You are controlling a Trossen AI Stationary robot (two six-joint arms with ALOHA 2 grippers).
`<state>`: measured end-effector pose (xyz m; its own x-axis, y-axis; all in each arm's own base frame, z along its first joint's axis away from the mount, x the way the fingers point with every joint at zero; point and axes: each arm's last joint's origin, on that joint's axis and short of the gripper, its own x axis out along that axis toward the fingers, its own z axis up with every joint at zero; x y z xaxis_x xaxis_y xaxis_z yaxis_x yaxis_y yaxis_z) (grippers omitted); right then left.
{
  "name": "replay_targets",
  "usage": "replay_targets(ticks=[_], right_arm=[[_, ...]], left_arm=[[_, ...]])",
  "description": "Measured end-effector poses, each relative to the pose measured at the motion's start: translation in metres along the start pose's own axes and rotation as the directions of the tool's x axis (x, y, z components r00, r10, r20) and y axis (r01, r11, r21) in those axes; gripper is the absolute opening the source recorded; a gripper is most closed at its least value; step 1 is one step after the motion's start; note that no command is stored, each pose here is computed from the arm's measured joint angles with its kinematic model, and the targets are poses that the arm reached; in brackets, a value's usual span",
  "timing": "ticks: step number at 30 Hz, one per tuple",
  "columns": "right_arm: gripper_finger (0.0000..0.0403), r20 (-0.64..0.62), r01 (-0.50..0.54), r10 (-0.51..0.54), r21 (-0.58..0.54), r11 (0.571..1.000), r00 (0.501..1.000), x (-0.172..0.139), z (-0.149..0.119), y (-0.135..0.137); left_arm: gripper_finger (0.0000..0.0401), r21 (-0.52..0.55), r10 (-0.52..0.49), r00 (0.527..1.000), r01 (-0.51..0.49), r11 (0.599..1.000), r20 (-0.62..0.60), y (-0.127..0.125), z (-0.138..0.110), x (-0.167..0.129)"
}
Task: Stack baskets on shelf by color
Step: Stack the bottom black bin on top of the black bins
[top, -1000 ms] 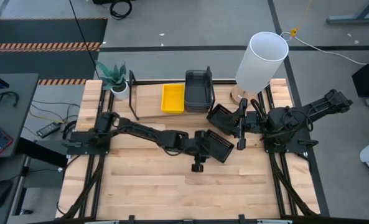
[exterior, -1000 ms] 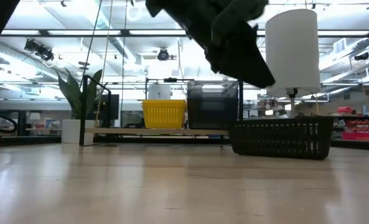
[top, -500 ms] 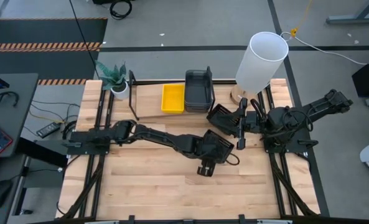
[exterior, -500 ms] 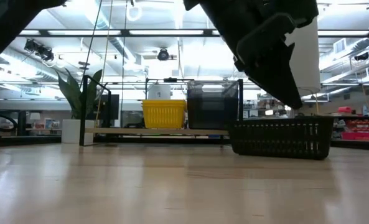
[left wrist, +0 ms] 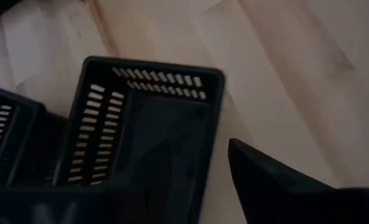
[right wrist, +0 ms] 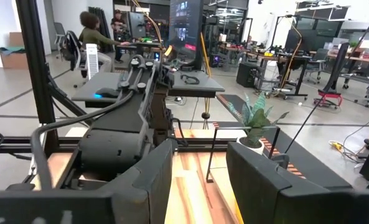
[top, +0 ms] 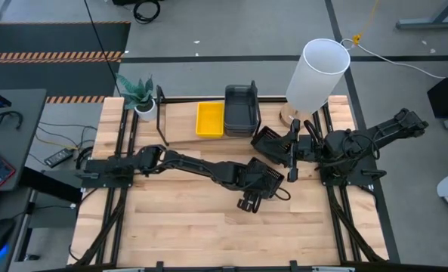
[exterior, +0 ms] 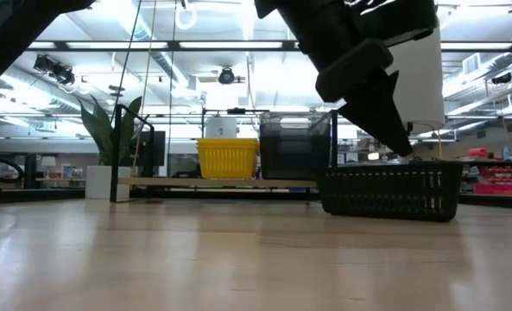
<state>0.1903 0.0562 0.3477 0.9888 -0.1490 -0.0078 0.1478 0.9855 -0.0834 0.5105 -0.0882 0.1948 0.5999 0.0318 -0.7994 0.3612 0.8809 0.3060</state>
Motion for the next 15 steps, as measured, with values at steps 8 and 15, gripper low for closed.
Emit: replay_targets(ticks=[8,15], right_arm=[[0.0158,0.000,0.000,0.000,-0.001,1.000,1.000,0.000,0.000,0.000],[0.0158,0.059,-0.004,0.005,-0.020,1.000,0.998,-0.001,0.006,0.001]], left_arm=[[0.0143,-0.014,-0.015,0.999,0.015,1.000,-0.030,0.001,-0.004,0.000],[0.0141,-0.013,-0.017,0.997,0.016,1.000,-0.070,-0.001,-0.012,0.014]])
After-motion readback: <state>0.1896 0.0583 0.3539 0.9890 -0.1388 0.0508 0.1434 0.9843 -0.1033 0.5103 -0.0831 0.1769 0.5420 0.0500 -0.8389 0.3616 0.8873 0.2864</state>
